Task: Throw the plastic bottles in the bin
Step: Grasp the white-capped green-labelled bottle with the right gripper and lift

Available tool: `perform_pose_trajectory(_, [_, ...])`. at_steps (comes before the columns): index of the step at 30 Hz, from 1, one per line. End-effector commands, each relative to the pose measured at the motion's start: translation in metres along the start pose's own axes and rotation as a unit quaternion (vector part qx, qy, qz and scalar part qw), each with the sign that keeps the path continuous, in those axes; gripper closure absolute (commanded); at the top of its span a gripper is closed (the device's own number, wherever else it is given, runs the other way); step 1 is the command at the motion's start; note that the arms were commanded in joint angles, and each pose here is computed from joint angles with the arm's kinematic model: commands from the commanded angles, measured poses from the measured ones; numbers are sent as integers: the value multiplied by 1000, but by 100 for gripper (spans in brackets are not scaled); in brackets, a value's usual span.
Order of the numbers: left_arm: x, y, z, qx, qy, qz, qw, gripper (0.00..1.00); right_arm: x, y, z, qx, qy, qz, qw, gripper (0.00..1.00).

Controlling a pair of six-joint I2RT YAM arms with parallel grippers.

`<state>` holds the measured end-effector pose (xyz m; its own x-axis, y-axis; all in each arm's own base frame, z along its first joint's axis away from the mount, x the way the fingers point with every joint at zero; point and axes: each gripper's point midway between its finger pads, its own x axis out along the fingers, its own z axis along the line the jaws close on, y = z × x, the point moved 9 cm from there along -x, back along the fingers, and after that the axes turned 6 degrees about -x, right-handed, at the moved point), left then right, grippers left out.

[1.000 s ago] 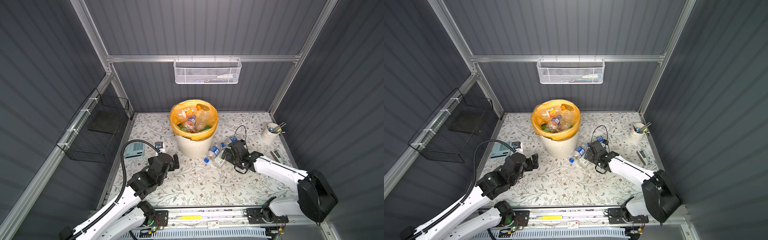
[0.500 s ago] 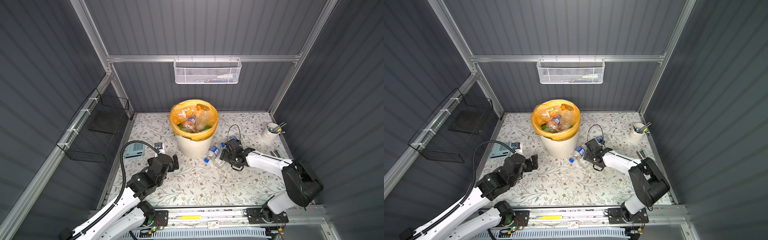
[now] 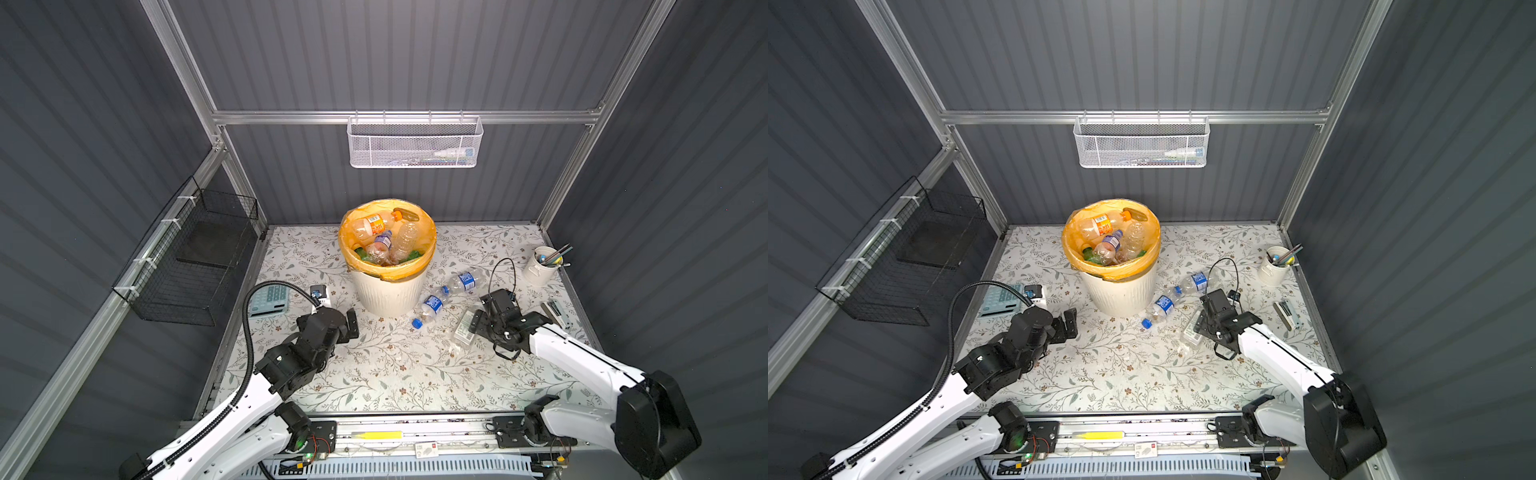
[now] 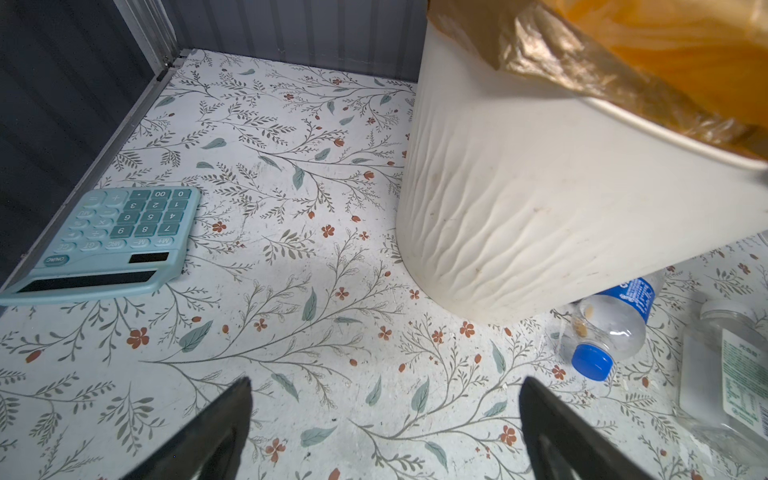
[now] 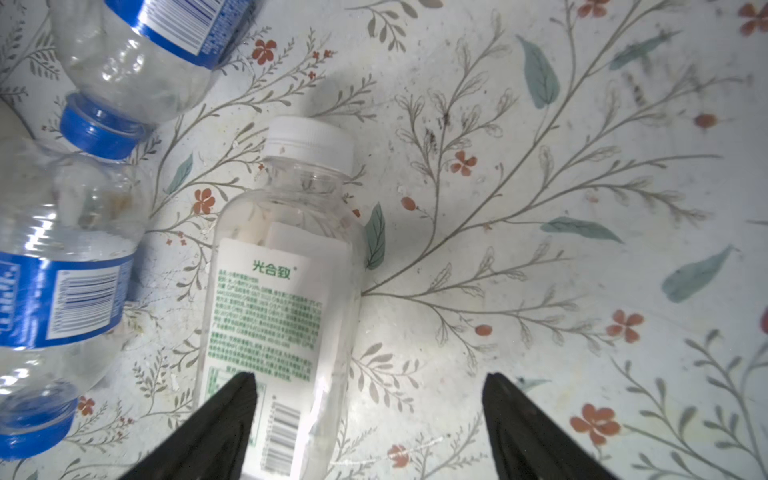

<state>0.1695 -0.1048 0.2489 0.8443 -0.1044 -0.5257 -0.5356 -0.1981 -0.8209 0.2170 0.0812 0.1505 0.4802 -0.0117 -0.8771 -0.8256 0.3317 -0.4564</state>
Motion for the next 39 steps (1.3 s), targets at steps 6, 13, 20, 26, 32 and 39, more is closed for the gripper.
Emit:
perform_pose_trajectory(6, [4,3,-2,9,6,4,1000,0,-2,-18,21,0,-6,0,1000,2])
perform_pose_trajectory(13, [-1,4,5,10,-3,-3,1000,0,34,-20,46,-34,32,47,998,1])
perform_pose_trajectory(20, [-6,4,12,13,-20,-9,1000,0,54,-8,36,-61,87,79,991,12])
perform_pose_trajectory(26, [-5,7,13,12,-20,-10,1000,0,44,-6,31,-58,71,67,994,37])
perform_pose_trajectory(32, [-1,10,14,6,-34,-4,999,0,-2,-31,38,-53,0,-13,999,42])
perform_pose_trajectory(39, [2,18,20,-5,-44,-6,999,0,-146,-89,26,-33,-109,-235,965,42])
